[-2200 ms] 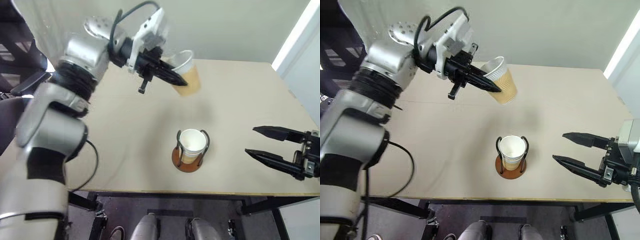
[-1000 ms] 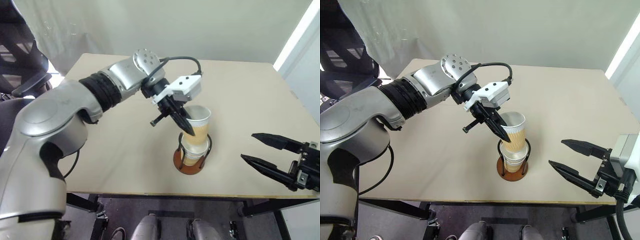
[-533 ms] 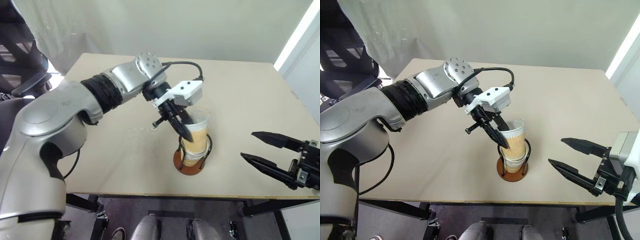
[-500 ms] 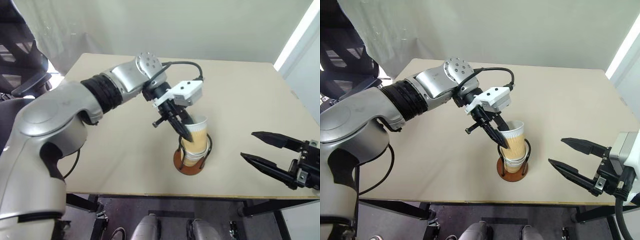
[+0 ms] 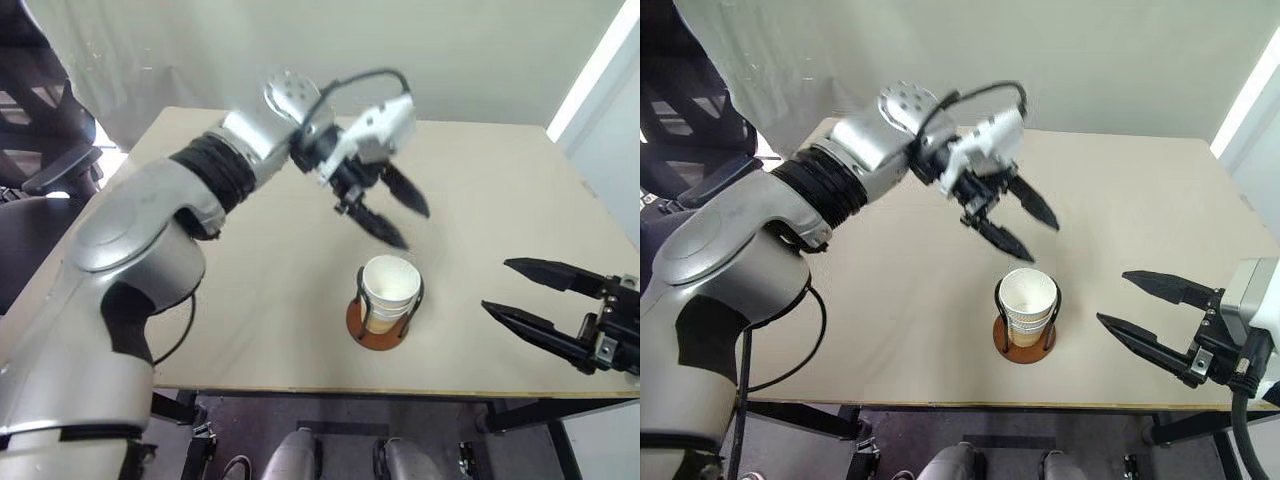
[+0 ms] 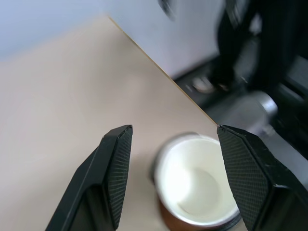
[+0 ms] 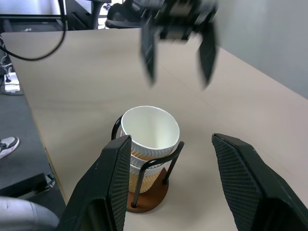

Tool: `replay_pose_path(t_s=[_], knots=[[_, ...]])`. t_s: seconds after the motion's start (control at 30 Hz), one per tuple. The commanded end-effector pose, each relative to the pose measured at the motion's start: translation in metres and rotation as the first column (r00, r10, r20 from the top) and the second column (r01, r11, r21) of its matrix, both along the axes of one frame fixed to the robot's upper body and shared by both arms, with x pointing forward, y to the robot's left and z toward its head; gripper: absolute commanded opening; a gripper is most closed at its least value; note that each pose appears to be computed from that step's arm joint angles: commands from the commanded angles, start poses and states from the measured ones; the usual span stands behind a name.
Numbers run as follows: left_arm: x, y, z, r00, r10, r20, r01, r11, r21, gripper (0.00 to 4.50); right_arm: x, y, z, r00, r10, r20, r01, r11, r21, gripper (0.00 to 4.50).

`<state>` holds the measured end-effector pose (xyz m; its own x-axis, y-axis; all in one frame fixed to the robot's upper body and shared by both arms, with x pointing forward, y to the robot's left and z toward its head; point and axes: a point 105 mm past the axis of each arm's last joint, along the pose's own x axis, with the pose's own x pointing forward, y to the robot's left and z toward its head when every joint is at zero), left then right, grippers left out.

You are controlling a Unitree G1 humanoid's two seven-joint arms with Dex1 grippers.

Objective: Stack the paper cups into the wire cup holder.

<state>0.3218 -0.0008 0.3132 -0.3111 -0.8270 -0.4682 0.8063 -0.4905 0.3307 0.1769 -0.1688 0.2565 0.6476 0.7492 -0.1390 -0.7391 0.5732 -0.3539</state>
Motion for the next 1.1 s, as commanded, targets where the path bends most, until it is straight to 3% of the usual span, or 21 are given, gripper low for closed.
replay_pose_path(t_s=[0.03, 0.2, 0.3, 0.47, 0.63, 0.73, 0.9, 1.1], knots=[[0.007, 0.02, 0.033, 0.997, 0.064, -0.053, -0.072, 0.985, -0.156, 2.99, 0.011, -0.007, 0.002, 1.0, -0.007, 0.023, 0.007, 1.0, -0.014, 2.72], [0.054, 0.087, 0.024, 0.897, 0.41, -0.166, -0.44, 0.863, -0.247, 2.99, 0.066, -0.04, 0.002, 0.971, -0.212, 0.107, 0.218, 0.975, -0.041, 2.72], [0.081, 0.152, -0.004, 0.691, 0.665, -0.284, -0.723, 0.635, -0.273, 2.99, 0.099, -0.055, 0.002, 0.939, -0.31, 0.15, 0.316, 0.948, -0.023, 2.72], [0.085, 0.212, -0.04, 0.454, 0.799, -0.394, -0.888, 0.371, -0.271, 2.99, 0.132, -0.07, -0.006, 0.9, -0.398, 0.176, 0.408, 0.913, -0.021, 2.72], [0.062, 0.257, -0.074, 0.251, 0.85, -0.463, -0.958, 0.15, -0.243, 2.99, 0.154, -0.062, -0.013, 0.913, -0.382, 0.146, 0.385, 0.923, 0.01, 2.72], [0.029, 0.268, -0.091, 0.236, 0.852, -0.467, -0.964, 0.144, -0.225, 2.99, 0.166, -0.054, -0.019, 0.947, -0.31, 0.09, 0.31, 0.951, 0.011, 2.72], [-0.012, 0.276, -0.09, 0.23, 0.826, -0.514, -0.967, 0.134, -0.217, 2.99, 0.172, -0.044, -0.021, 0.983, -0.18, 0.04, 0.181, 0.984, -0.004, 2.72], [-0.041, 0.293, -0.086, 0.185, 0.84, -0.51, -0.975, 0.093, -0.201, 2.99, 0.178, -0.037, -0.021, 0.999, -0.046, -0.008, 0.046, 0.997, -0.059, 2.72]])
